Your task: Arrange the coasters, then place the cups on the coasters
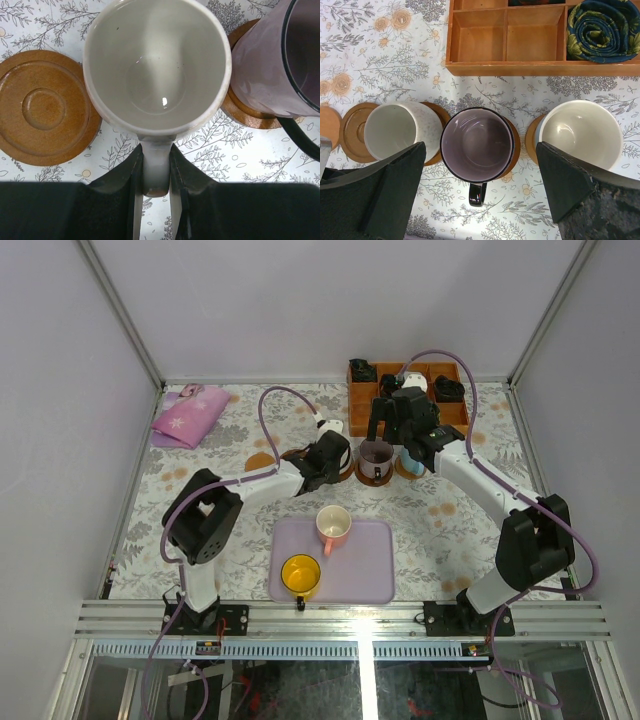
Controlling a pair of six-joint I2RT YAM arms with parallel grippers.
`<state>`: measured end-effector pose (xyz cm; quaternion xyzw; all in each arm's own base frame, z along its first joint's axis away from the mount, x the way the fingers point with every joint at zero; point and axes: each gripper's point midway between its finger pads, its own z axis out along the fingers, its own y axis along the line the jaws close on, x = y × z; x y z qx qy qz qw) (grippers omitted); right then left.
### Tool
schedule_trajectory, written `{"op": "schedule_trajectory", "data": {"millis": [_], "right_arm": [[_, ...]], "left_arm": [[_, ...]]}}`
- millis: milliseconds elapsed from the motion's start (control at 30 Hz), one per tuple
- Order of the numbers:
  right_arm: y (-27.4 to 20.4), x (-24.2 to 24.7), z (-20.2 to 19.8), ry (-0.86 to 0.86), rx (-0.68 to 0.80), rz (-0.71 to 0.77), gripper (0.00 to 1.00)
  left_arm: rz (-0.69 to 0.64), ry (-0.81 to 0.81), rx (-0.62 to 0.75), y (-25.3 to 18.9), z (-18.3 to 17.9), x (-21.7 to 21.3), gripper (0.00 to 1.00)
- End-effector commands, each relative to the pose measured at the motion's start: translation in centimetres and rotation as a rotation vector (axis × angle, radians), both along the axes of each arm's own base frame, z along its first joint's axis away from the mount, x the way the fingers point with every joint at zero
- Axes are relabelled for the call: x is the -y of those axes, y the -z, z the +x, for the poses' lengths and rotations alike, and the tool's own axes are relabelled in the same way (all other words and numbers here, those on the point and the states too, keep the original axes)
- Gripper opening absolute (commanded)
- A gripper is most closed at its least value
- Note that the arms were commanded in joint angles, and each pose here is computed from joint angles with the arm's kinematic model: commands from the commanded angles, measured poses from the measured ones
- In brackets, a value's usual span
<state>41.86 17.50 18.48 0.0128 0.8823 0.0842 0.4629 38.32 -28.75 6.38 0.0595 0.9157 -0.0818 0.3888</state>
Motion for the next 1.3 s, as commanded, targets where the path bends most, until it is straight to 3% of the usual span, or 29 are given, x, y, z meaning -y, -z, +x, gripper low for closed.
{"op": "schedule_trajectory", "data": {"millis": [0,133,300,400,1267], "right_arm": [[-2.1,-0.6,0.7,-0.002,0.046,0.052,0.99],[-1.9,-0.9,0.7,-0.009,0.04,0.062,0.99],[-2.0,-1.0,0.7,-0.012,0.039,0.066,0.99],[-1.9,-1.0,0.6,-0.011,0.037,0.067,0.99],[-1.9,-1.1,0.0,-0.015,0.035,0.093,0.99]], "left_arm": [[-0.052,-0.027,0.09,-4.1,1.0,0.5,0.13],[-0.058,-0.017,0.081,-4.0,0.7,0.7,0.17],[-0.068,0.002,0.074,-3.9,0.5,1.0,0.42],[-0.074,0.014,0.071,-4.0,0.3,1.2,0.49],[-0.099,0.122,-0.021,-3.3,-3.1,1.9,0.5]]}}
